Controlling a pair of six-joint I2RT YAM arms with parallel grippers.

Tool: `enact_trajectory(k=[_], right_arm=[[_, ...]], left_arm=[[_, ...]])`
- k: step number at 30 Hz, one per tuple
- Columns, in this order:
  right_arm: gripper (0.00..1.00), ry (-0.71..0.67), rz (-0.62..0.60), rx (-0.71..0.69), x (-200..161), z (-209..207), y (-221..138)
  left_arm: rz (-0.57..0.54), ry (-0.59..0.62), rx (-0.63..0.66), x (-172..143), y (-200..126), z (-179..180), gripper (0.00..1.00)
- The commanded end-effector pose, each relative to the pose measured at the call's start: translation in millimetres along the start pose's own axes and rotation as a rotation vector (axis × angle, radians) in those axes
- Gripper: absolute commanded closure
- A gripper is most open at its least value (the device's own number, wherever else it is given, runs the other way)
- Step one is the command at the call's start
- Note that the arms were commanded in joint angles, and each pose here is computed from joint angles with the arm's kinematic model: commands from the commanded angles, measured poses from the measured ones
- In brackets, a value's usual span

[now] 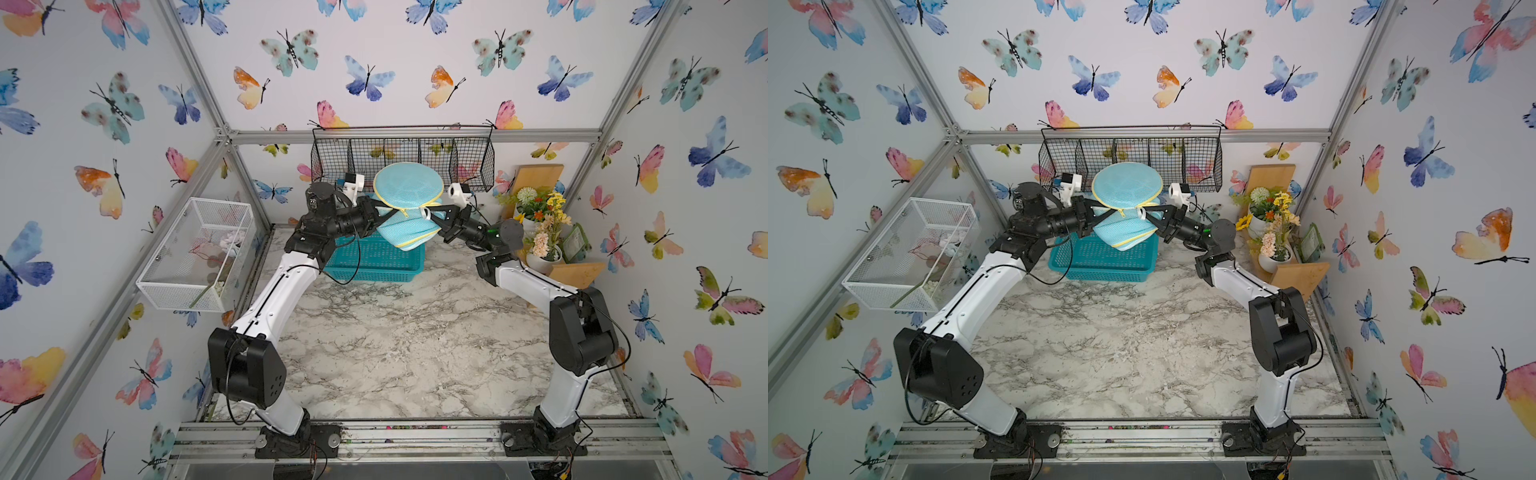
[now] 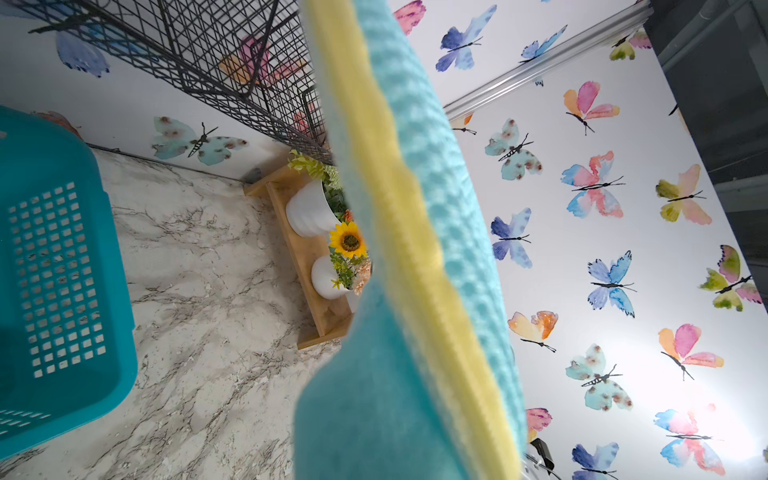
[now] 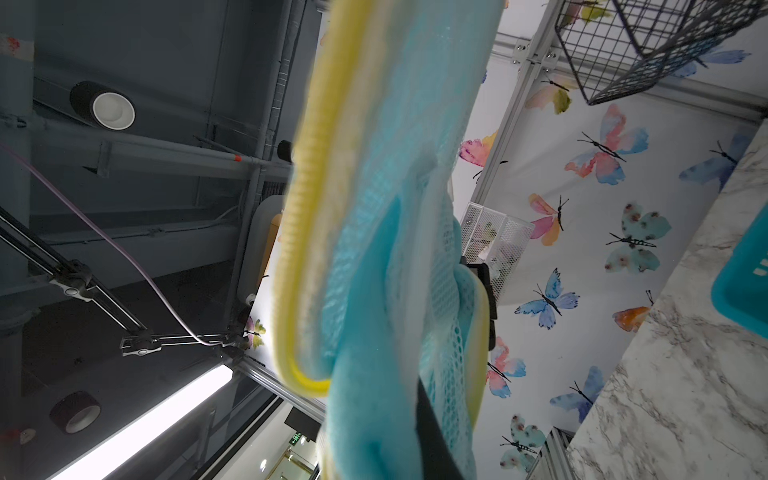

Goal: Turn the laundry bag inside out
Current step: Turn over the laundry bag.

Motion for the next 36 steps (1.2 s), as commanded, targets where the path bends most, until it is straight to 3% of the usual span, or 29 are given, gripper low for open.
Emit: enact_trajectory(k=[1, 3, 5, 6, 18, 29, 32, 36], right_arm=[[0.97, -0.102, 0.373, -0.002, -79, 33, 14], [0.97, -0.09, 0.392, -0.03, -84, 28, 10], [0.97, -0.078, 0.398, -0.05, -86, 23, 9], [0.97, -0.074, 0.403, -0.058, -87, 21, 8], [0.97, 0.016, 0.512, -0.135, -112, -7, 6], [0.97, 0.076, 0.623, -0.178, -150, -16, -3], [0.97, 0.068, 0.68, -0.165, -161, -12, -2], [0.97, 0.045, 0.724, -0.137, -168, -3, -1]], left_arm=[[-0.007, 0.001, -0.014, 4, 15, 2, 0.49], [0.015, 0.023, -0.062, -1, 11, -15, 0.18], [0.029, 0.045, -0.095, -7, 5, -31, 0.03], [0.035, 0.053, -0.105, -10, 1, -38, 0.01], [-0.009, 0.088, -0.114, -12, -21, -72, 0.01], [-0.044, 0.079, -0.119, 9, -10, -73, 0.0], [-0.045, 0.071, -0.119, 15, -6, -71, 0.06], [-0.037, 0.06, -0.122, 17, -1, -67, 0.21]])
Point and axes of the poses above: each gripper's point midway between its finger pads, its own y axis out along the fingers, its own z axis along the line the jaws close on, x = y × z, the point moved 4 cm from there along -y, back along the fingers
